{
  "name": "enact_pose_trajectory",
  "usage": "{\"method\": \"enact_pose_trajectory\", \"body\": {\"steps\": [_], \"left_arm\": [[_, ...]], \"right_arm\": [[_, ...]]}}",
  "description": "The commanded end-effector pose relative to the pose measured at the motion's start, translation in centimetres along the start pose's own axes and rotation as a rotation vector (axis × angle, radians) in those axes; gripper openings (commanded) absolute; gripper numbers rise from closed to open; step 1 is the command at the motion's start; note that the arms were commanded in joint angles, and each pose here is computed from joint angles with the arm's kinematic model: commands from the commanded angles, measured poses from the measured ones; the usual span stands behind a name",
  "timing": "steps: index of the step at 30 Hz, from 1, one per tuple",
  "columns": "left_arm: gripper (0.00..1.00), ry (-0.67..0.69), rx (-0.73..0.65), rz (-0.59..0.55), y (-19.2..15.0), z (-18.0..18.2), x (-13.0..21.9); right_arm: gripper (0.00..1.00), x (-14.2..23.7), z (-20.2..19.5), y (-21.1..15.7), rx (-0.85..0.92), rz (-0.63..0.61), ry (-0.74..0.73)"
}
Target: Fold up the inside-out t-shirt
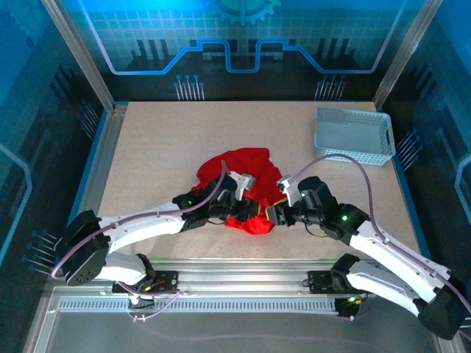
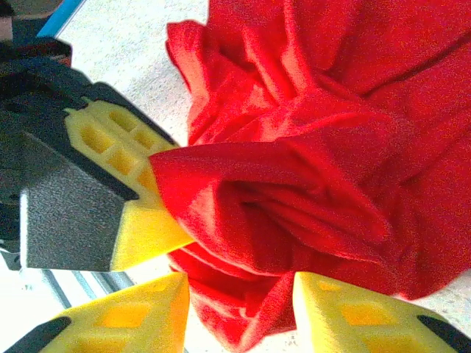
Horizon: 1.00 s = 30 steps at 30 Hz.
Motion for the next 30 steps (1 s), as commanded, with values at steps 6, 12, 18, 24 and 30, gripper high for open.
{"method": "enact_pose_trajectory", "body": {"steps": [6, 12, 18, 24, 30], "left_arm": [[0.0, -0.04, -0.009, -0.015, 0.7, -0.8, 0.4], [0.0, -0.04, -0.011, -0.021, 0.8, -0.8, 0.6], [0.0, -0.042, -0.012, -0.018, 0.7, -0.8, 0.7], [0.02, 0.03, -0.002, -0.026, 1.0, 0.3, 0.9], [0.28, 0.146, -0.058, -0.056, 2.0, 1.8, 2.2]], "right_arm": [[0.38, -1.7, 0.7, 0.7, 0.058, 0.003, 0.007], [0.39, -2.1, -0.9, 0.8, 0.074, 0.003, -0.104], [0.37, -2.1, -0.7, 1.4, 0.092, -0.01, -0.099], [0.04, -0.3, 0.3, 2.9, 0.131, -0.014, -0.126], [0.0, 4.5, 2.0, 5.7, 0.178, -0.039, -0.158]]}}
Point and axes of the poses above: each hand's point on the last joint's axis, 136 mm out from that joint toward the fingers, its own x axis back along the fingers, its own z axis along the line the jaws close on, y = z × x, the point moved 2 cm from there along x, back along the fingers, and after that the axes turned 6 degrees about -x, right-handed, at the moved point
